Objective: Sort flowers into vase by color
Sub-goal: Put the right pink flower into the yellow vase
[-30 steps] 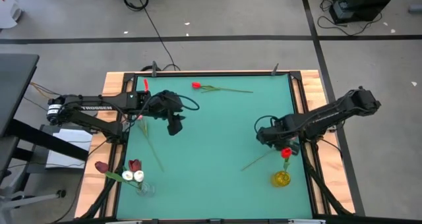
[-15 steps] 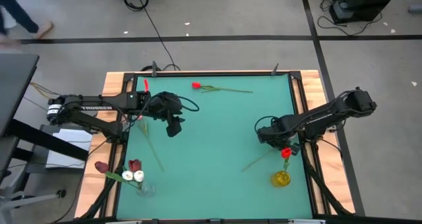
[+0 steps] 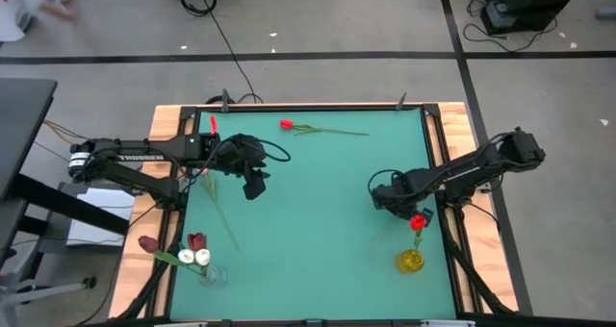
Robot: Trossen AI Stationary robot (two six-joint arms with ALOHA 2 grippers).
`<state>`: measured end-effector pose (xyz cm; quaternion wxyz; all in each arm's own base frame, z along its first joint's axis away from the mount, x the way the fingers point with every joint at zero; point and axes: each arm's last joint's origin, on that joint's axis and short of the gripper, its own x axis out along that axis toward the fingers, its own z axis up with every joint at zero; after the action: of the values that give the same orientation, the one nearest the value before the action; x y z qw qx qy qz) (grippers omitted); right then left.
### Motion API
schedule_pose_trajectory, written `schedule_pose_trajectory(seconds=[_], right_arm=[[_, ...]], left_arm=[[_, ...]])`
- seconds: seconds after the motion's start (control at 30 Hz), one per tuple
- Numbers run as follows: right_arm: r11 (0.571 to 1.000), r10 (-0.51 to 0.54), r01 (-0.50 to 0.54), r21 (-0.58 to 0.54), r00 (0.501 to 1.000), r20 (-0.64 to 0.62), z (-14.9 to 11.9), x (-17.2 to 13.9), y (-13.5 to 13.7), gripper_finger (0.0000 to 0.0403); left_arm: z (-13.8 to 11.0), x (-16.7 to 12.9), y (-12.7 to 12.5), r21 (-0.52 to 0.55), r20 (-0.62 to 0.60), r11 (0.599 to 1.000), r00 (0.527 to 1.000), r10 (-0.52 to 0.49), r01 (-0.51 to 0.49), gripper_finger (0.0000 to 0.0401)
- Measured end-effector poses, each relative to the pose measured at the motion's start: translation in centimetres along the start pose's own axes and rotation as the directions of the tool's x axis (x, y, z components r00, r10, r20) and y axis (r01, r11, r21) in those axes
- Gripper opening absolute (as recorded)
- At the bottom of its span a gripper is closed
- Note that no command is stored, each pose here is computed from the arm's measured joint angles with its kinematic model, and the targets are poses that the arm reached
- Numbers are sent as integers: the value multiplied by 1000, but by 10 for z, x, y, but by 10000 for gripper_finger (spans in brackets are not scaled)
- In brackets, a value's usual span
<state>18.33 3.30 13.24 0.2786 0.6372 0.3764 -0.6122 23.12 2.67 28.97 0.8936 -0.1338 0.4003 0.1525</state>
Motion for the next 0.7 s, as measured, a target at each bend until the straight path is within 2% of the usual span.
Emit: schedule_pose_trajectory(seconds=[0.07, 0.13, 0.27, 0.33, 0.43, 0.5, 0.6, 0.7], right_arm=[[1000, 21, -21, -16, 1000, 7, -1, -5, -1, 20], [998, 59, -58, -38, 998, 24, -3, -9, -1, 14], [972, 223, -220, -86, 975, 27, -10, -32, 3, 20], [940, 324, -316, -126, 945, 47, -13, -47, 5, 14], [861, 488, -463, -210, 868, 89, -16, -77, 9, 13], [811, 554, -500, -304, 823, 126, -15, -97, 10, 13], [715, 645, -516, -471, 747, 160, -16, -131, 9, 13], [584, 737, -482, -653, 652, 177, -19, -165, 7, 20]], left_arm=[[0, 0, 0, 0, 0, 1000, 1000, 0, 0, 172], [0, 0, 0, 0, 0, 1000, 1000, 0, 0, 172], [0, 0, 0, 0, 2, 1000, 1000, 0, 0, 172], [0, 0, 0, 0, 3, 1000, 1000, -1, 1, 172], [2, 0, -1, -1, 21, 1000, 1000, -6, 6, 172], [4, 0, -1, -4, 38, 1000, 999, -11, 11, 172], [7, 0, -2, -23, 75, 999, 997, -21, 23, 172], [11, -1, -3, -41, 112, 999, 993, -29, 34, 172]])
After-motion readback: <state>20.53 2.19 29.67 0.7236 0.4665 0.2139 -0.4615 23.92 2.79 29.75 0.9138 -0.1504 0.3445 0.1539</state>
